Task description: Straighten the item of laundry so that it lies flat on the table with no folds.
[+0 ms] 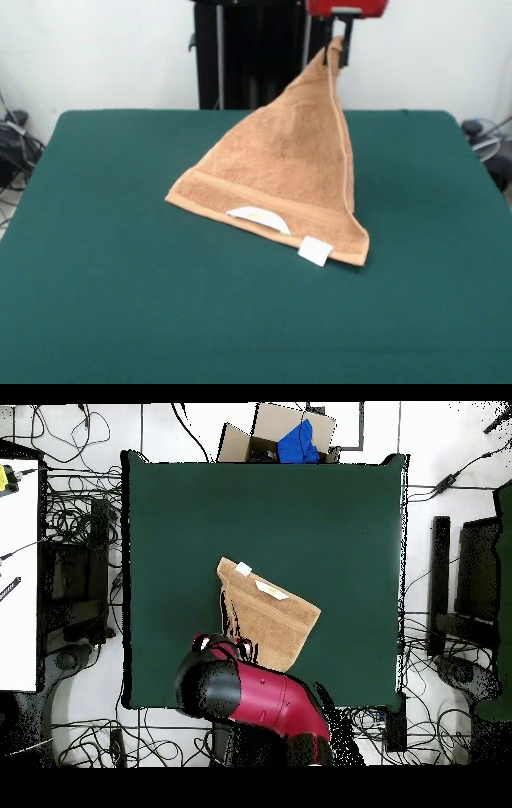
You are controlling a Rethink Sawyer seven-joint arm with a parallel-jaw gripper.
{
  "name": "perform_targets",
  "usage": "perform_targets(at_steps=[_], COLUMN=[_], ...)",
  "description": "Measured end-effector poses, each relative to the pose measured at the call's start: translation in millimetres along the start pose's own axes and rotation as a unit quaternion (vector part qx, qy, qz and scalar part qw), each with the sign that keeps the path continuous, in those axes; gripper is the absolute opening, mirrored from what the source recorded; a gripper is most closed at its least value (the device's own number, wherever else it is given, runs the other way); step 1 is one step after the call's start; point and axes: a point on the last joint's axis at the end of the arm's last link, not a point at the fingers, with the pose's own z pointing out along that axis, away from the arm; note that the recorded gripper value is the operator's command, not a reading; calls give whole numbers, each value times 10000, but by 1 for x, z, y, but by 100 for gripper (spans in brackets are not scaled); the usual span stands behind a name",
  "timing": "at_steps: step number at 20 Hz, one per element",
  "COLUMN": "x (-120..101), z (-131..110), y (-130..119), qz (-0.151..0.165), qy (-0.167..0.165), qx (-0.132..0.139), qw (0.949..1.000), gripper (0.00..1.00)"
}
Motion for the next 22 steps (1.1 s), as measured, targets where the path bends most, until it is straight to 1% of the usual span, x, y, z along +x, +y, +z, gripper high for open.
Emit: perform_targets(at_steps=[3,6,15,22], x=[6,10,17,22], z=[6,13,32,50], y=[15,24,27,35], qz=[-91,-131,-30,-25], qy=[-28,9,232,225], qx=[-2,-17,-53,-24], qw=[10000,9999,9997,9997], gripper=[0,0,0,0])
